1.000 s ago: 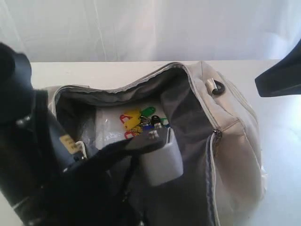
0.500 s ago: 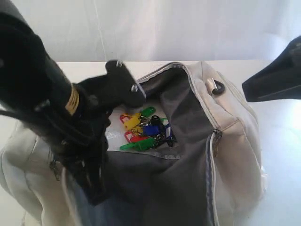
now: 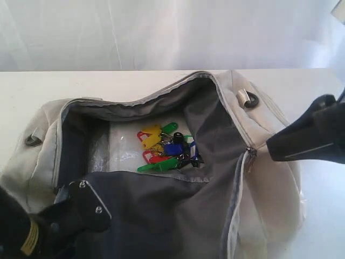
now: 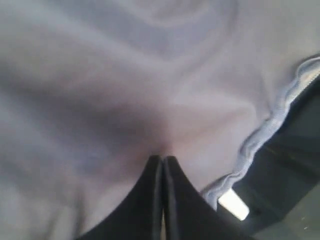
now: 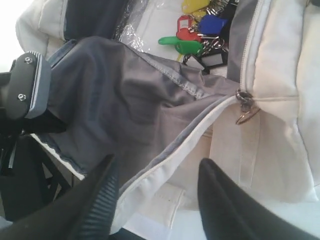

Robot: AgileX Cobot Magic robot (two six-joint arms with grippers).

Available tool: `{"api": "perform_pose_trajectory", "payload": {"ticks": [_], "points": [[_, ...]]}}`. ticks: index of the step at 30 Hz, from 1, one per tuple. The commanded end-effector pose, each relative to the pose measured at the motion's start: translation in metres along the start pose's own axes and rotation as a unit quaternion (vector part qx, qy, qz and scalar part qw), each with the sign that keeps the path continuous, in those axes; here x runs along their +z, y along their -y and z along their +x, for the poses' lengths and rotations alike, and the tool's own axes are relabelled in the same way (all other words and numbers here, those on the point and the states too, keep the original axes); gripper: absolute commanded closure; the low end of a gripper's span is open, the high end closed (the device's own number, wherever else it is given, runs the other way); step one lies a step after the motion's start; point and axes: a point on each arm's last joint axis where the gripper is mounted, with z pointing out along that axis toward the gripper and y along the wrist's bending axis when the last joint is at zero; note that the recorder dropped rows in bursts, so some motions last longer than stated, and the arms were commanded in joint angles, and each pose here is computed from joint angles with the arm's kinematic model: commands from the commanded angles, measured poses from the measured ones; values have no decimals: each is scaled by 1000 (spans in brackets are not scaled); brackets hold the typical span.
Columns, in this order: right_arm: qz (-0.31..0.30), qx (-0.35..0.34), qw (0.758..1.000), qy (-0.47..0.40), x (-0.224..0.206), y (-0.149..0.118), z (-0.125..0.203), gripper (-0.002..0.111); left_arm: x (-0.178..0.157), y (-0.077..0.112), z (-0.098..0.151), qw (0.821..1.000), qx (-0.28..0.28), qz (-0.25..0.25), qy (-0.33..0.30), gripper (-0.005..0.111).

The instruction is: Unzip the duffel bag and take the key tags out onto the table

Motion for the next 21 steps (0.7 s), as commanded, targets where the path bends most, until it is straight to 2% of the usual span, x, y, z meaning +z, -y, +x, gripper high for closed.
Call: {"api": "perform_pose_trajectory", "payload": {"ticks": [1, 3, 5, 8, 11, 13, 17, 21], "points": [[-4, -7, 1000, -12, 8, 5, 6, 62, 7, 4, 12, 999, -28, 26, 20, 107], [-30, -9, 1000, -5, 9, 2, 6, 62, -8, 5, 6, 998, -24, 29, 55, 107], [-85, -40, 995, 25, 8, -8, 1, 64, -33, 8, -2, 993, -18, 34, 111, 107], [-154, -55, 985, 59, 6, -23, -4, 75, -76, 11, -10, 980, 5, 30, 197, 107], [-143, -67, 987, 42, 16, -21, -6, 89, -112, 10, -9, 968, 21, 10, 249, 107], [-148, -70, 986, 16, 26, -21, -7, 96, -129, 7, -4, 966, 17, -13, 259, 107], [-171, -75, 982, -32, 55, -25, -12, 108, -147, -9, 9, 962, -26, -101, 251, 107], [-140, -90, 981, -103, 90, -23, -9, 108, -147, -18, 17, 963, -51, -144, 223, 107]]}}
